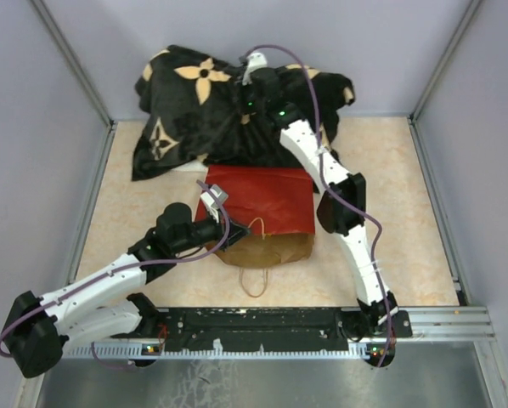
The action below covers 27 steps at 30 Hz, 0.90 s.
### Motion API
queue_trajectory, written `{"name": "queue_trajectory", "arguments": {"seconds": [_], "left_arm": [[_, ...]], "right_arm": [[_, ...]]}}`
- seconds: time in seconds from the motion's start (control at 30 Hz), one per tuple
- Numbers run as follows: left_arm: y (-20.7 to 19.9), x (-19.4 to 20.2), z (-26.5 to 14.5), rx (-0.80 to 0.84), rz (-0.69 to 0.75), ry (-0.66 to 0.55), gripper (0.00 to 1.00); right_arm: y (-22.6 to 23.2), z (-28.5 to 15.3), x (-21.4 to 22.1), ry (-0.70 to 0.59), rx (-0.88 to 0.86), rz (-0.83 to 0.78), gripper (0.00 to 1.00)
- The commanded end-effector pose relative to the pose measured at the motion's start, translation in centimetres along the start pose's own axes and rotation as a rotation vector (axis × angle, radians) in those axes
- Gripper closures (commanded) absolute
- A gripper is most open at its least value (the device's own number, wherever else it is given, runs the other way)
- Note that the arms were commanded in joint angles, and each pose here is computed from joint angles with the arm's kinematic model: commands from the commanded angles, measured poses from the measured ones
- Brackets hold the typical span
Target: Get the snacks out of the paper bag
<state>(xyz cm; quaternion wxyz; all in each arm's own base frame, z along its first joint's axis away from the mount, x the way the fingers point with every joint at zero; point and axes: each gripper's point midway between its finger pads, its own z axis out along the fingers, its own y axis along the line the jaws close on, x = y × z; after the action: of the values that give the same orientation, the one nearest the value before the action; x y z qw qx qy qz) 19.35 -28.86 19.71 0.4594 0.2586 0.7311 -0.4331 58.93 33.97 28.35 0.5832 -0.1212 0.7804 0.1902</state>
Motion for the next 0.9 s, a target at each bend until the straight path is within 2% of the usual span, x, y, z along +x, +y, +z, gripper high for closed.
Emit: {"name": "queue_trajectory", "arguments": {"seconds": [0.0,0.1,0.13,0.17,0.2,0.23,0.33,0.37,0.5,0.57,0.67,0.87], "left_arm": [[-0.2,-0.2,-0.1,-0.007,-0.037,-0.028,1.00],[0.1,0.3,0.1,-0.016,-0.047,-0.010,1.00],[0.1,0.4,0.2,-0.015,-0.050,-0.006,1.00],[0.1,0.5,0.2,-0.016,-0.052,-0.004,1.00],[0.1,0.6,0.2,-0.015,-0.053,0.000,1.00],[0.2,0.6,0.3,-0.015,-0.053,0.002,1.00],[0.3,0.6,0.3,-0.019,-0.052,0.004,1.00],[0.4,0.6,0.3,-0.027,-0.053,0.004,1.00],[0.4,0.7,0.2,-0.033,-0.059,0.001,1.00],[0.5,0.8,0.2,-0.035,-0.064,0.005,1.00],[0.5,0.9,0.2,-0.035,-0.066,0.009,1.00],[0.6,1.0,0.7,-0.037,-0.069,0.022,1.00]], "right_arm": [[11.9,-1.9,-5.8,-0.235,-0.414,-0.073,1.00],[13.6,-1.5,-3.7,-0.191,-0.467,-0.091,1.00],[13.6,-1.4,-3.0,-0.171,-0.468,-0.100,0.74],[13.4,-1.3,-2.5,-0.152,-0.458,-0.110,0.38],[13.0,-1.4,-2.4,-0.137,-0.436,-0.122,0.07],[12.2,-1.6,-2.5,-0.126,-0.396,-0.134,0.02],[8.9,-3.2,-3.9,-0.116,-0.251,-0.162,0.01],[5.2,-5.2,-5.2,-0.130,-0.178,-0.093,0.01],[-3.3,-9.6,-6.6,-0.245,-0.129,0.159,0.01],[-8.0,-11.2,-5.4,-0.261,-0.055,0.270,0.01],[-13.5,-12.4,-1.6,-0.218,0.058,0.368,0.01],[-15.0,-8.3,6.4,-0.011,0.051,0.441,0.01]]}}
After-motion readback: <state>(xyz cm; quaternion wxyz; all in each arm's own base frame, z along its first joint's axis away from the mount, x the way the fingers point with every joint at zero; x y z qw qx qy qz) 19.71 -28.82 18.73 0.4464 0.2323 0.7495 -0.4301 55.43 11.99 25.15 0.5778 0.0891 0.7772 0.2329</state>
